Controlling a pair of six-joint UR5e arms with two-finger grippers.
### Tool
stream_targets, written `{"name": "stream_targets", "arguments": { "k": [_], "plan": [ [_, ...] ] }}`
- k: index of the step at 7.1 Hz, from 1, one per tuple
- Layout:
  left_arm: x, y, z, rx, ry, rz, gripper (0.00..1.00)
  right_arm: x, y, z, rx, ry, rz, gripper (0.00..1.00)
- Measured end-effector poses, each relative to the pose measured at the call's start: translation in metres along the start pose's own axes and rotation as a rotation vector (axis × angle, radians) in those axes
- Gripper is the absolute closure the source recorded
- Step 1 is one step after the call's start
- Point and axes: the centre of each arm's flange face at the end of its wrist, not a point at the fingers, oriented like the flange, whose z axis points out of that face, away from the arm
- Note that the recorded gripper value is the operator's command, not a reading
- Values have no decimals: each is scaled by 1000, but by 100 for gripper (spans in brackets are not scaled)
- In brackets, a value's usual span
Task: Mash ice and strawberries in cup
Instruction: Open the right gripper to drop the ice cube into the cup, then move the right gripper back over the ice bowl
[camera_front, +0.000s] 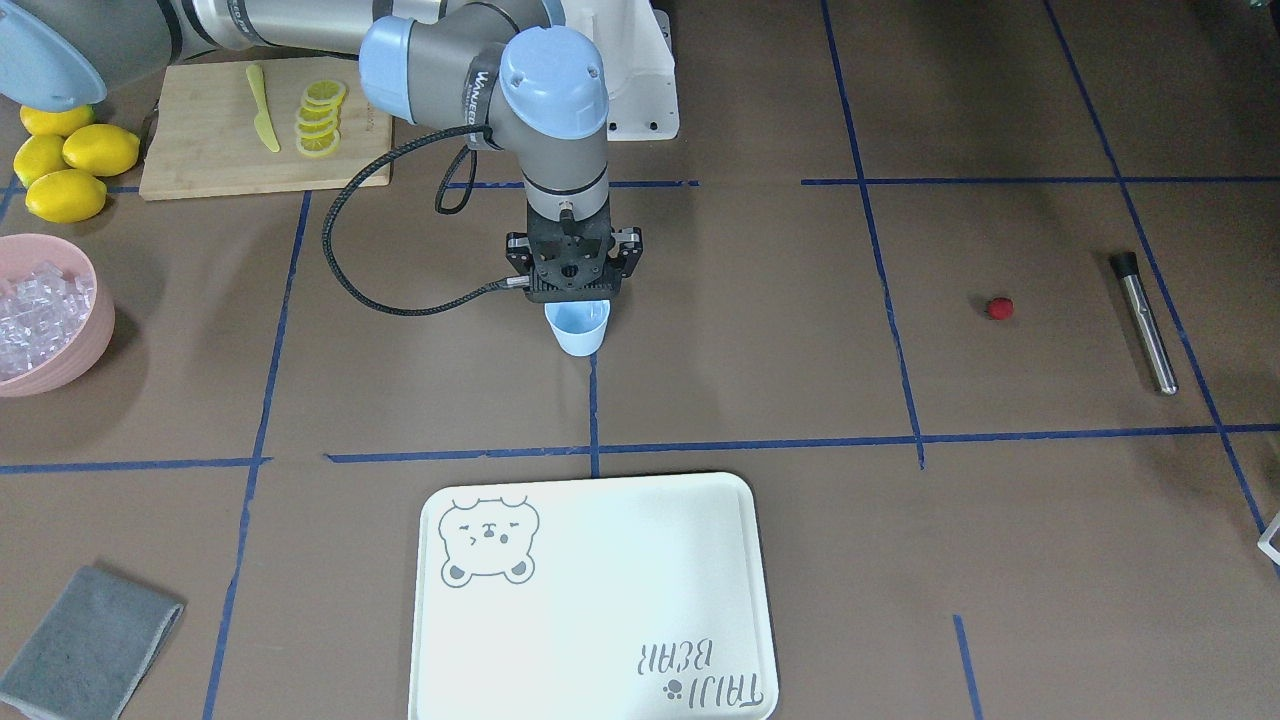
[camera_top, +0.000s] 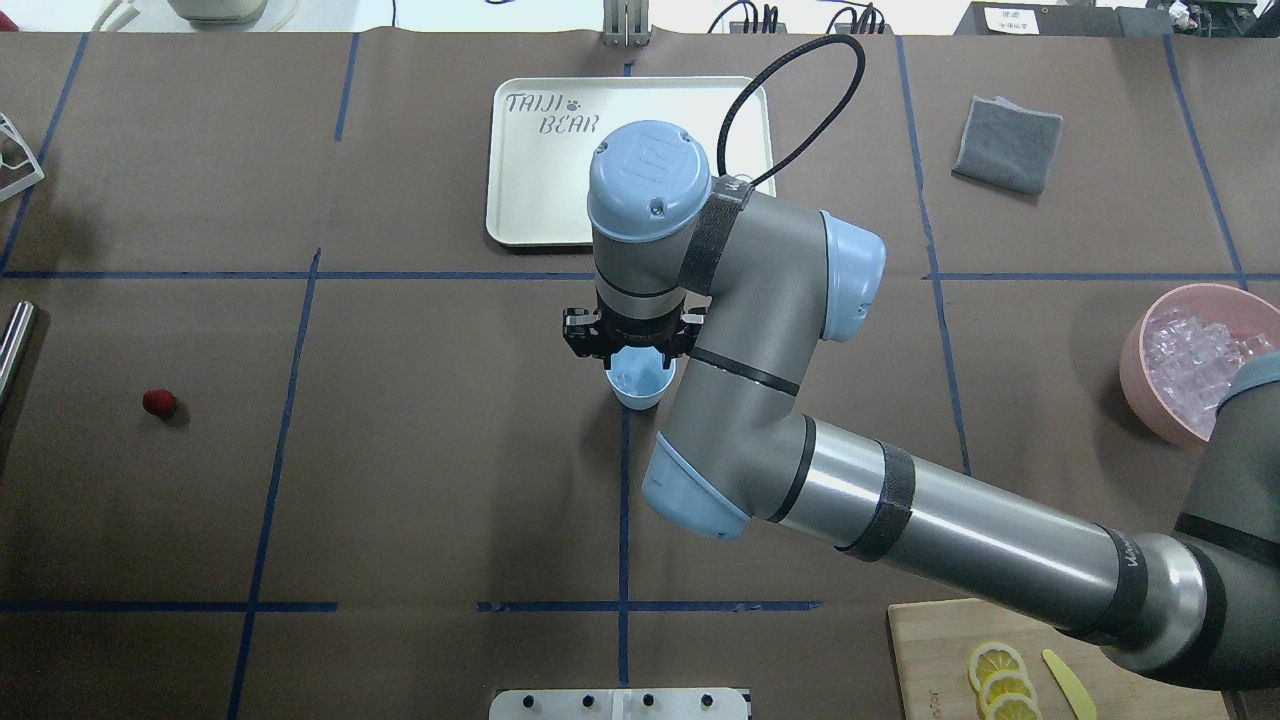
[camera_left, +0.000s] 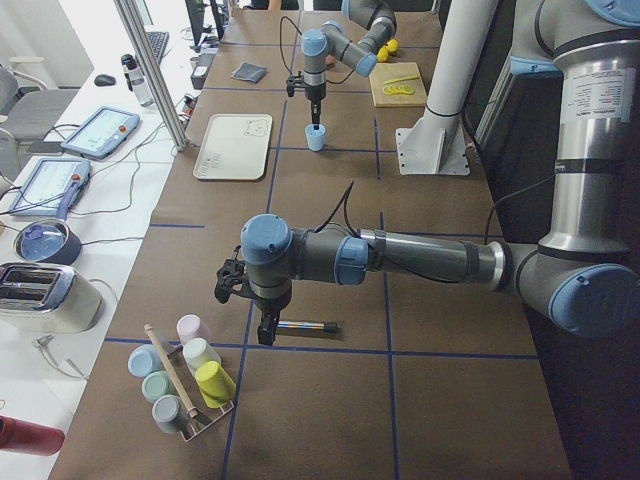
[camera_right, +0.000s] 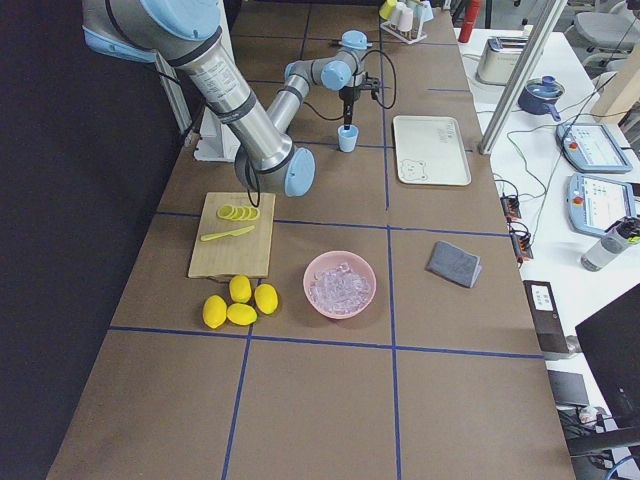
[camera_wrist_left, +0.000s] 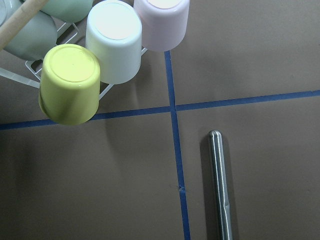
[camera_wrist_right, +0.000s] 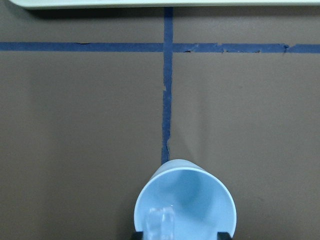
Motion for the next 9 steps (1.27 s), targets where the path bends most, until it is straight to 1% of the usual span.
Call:
{"name": "stream_targets", "arguments": {
  "k": [1,2,4,5,6,7,8,9],
  "plan": [
    [0,0,0,0,0,0,0,0,0,0,0,0,0,4],
    [0,0,0,0,0,1,0,0,0,0,0,0,0,1],
    [1,-1,-1,2,0,1,0,0,-1,-9,14,-12,-2,1],
    [1,-1,-1,2,0,1,0,6,-7,-26,40,-27,3,1],
    [2,-1,-1,2,0,2,0,24,-20,-52,62,-30,27,1],
    [2,-1,-2,4,0,4,0,50,-35,-75,64,-9,70,1],
    [4,-1,-3,7,1,5,0,82,-50,-90,57,19,125,1],
    [6,-2,-6,12,1,4,0,127,-51,-99,57,41,145,1]
  ]
}}
